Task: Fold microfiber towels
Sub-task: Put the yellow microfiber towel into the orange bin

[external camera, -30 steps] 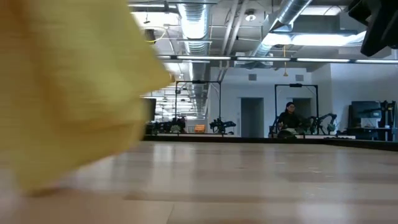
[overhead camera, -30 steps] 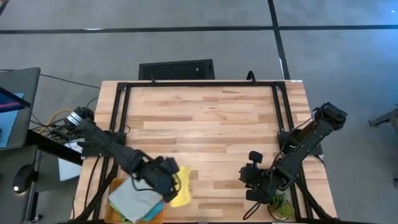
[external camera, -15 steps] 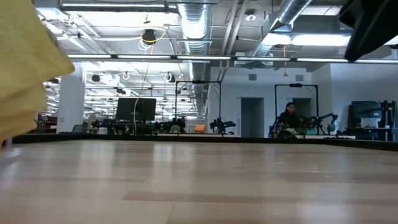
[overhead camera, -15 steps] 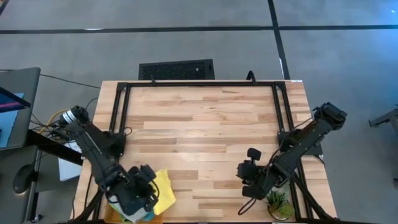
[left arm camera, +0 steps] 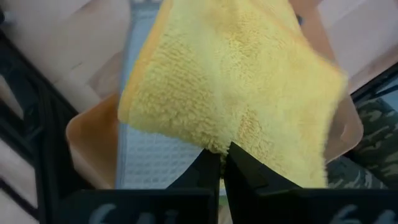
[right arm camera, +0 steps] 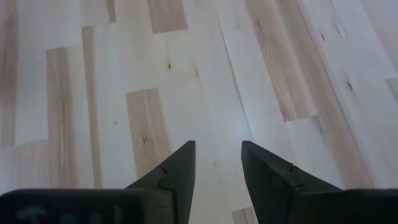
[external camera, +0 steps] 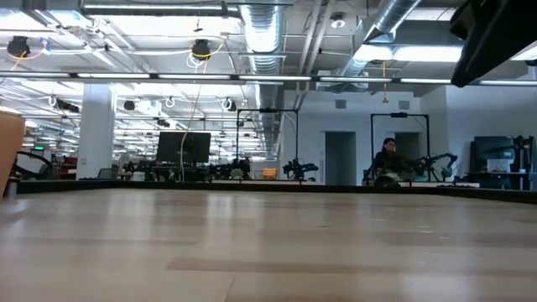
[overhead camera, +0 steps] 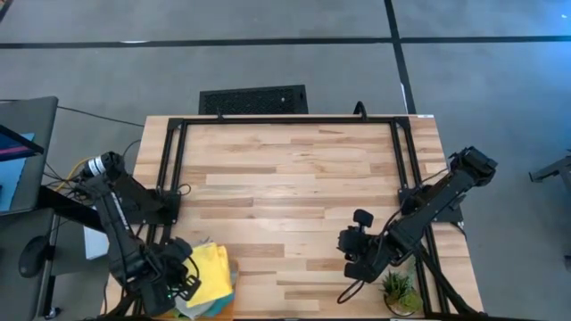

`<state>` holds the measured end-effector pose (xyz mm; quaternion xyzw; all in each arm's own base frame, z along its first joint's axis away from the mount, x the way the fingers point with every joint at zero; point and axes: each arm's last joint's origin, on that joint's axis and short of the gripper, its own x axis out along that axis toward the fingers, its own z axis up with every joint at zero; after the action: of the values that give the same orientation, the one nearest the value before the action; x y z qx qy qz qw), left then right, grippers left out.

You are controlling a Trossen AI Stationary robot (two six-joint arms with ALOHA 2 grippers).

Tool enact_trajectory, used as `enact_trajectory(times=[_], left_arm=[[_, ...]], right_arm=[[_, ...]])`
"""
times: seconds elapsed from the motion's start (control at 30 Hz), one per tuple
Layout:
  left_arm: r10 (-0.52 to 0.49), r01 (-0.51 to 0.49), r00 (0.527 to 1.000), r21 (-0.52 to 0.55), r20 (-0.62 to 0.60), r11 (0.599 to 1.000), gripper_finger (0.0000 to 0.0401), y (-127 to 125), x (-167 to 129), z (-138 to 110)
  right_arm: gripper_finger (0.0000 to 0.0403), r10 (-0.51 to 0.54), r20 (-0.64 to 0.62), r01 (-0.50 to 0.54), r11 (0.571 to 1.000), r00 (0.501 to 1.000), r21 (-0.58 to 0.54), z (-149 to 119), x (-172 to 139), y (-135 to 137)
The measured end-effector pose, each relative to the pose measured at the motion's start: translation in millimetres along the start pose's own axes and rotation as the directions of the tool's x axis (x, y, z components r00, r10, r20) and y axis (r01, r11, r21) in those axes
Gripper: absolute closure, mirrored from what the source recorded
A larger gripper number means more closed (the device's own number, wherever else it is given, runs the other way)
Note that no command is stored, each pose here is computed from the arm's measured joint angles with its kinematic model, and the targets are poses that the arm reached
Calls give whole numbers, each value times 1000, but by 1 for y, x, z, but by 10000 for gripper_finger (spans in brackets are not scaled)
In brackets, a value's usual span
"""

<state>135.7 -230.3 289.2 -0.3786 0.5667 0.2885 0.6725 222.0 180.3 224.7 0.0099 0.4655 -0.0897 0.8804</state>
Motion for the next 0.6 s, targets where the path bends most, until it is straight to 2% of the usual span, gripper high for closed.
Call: enact_trajectory(times=[0.33,0.6], left_arm=[[6,-6,1000,-9,-1,1000,385,3,-1,-4],[8,-8,1000,2,-7,1000,326,2,-1,-4]], right_arm=[[249,0,0,0,1000,1000,1,0,0,0],[249,1,-1,-1,1000,1000,1,0,0,0]])
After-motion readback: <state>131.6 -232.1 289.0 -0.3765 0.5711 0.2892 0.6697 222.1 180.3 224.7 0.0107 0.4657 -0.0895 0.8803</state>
